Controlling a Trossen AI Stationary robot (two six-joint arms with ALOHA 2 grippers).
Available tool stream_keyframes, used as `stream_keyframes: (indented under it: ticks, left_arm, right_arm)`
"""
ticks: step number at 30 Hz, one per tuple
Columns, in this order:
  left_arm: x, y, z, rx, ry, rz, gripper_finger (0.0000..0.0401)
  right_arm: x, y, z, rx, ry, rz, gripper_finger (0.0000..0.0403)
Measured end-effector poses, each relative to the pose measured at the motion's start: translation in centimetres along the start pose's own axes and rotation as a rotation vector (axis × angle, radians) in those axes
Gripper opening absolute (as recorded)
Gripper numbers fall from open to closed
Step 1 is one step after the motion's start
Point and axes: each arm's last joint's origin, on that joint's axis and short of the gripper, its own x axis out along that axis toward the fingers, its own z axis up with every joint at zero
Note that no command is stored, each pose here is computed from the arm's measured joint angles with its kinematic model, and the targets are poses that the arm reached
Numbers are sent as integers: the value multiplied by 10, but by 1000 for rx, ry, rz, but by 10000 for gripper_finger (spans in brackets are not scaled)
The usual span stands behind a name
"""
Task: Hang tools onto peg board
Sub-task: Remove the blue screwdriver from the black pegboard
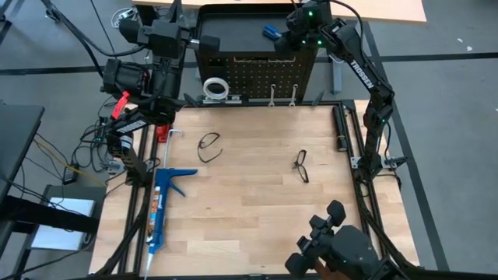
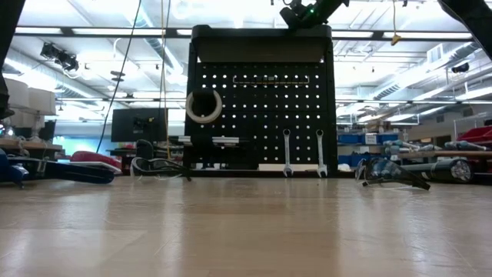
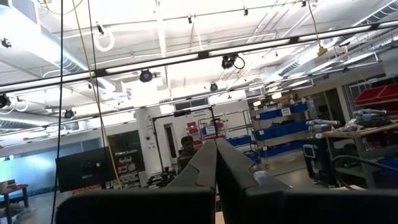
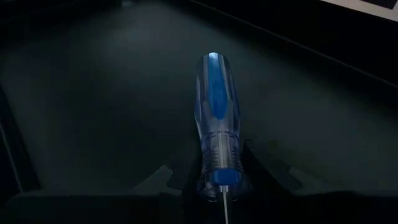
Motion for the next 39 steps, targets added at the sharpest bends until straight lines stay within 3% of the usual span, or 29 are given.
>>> stream_keyframes:
  ticks: [9, 17, 20, 25, 28, 31, 36, 39]
  left_arm:
    - [0, 0, 0, 2, 5, 1, 6]
    - [3, 1, -2, 8, 7, 13, 6]
    - [8, 1, -4, 12, 13, 25, 6]
    - [17, -3, -10, -25, 25, 29, 6]
    - [21, -5, -13, -19, 30, 33, 6]
    - [25, -5, -16, -7, 31, 38, 6]
    - [30, -4, -17, -3, 10, 45, 6]
    - [31, -4, -18, -4, 0, 47, 6]
  right_arm:
    - [-4, 3, 7, -15, -67, 7, 112]
    - [-52, 15, 31, -43, -288, 50, 112]
    - [-81, 27, 37, -63, -357, 173, 112]
    - [-142, 60, 38, -162, -424, 578, 116]
    - [-162, 80, 28, -186, -361, 693, 116]
    - [-169, 99, 9, -209, -205, 736, 115]
    - [-153, 132, -28, -307, 123, 660, 115]
    - [-131, 147, -45, -333, 208, 632, 115]
